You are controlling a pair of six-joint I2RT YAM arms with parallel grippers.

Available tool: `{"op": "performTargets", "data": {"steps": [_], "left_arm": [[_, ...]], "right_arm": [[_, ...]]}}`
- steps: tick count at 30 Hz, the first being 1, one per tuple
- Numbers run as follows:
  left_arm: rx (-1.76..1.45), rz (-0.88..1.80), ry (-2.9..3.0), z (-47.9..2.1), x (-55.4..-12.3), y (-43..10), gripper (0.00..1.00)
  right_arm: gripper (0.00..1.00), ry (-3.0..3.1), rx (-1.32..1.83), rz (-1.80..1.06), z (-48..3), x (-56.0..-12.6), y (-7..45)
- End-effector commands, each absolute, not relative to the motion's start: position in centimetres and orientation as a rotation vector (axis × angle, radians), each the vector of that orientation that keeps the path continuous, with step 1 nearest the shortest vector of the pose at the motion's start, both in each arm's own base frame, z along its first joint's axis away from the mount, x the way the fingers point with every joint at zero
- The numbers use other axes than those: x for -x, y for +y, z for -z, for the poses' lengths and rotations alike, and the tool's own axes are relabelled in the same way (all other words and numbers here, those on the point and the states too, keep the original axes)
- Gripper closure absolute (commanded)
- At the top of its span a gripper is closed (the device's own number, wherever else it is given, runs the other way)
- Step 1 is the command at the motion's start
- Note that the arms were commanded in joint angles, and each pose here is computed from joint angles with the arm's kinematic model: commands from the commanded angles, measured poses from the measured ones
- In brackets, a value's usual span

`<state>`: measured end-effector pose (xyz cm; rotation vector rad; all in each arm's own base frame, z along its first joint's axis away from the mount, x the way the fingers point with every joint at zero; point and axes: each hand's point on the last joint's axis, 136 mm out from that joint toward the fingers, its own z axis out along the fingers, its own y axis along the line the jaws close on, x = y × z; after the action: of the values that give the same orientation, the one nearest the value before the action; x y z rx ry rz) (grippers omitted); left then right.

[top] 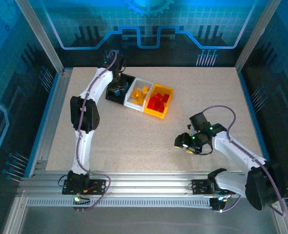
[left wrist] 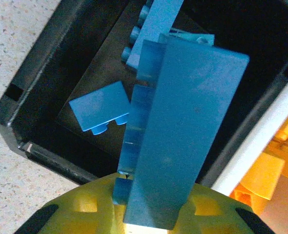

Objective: Sort the legos into containers by color

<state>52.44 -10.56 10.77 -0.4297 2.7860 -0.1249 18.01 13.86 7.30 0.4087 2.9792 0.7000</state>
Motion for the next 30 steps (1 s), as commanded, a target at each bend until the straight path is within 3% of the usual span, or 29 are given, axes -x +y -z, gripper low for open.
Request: {"op": "performTargets", "data": {"steps": [1,25,30], "left_arm": [[0.388,0.155,2.782,-11.4,-52.8,-10.9,0.77],[0.42,0.216,2.83,-8.7,-53.1,-11.2,0.76],[0.415,0.214,2.831,-8.8,-53.0,-11.1,0.71]], "right_arm": [[0.35,2.992,-0.474,-0.64,-7.5,-16.9,13.2],[0.35,2.981,-0.524,-0.603,-7.1,-16.0,12.7],[0.35,2.976,-0.534,-0.609,-7.0,-15.9,12.7]]}}
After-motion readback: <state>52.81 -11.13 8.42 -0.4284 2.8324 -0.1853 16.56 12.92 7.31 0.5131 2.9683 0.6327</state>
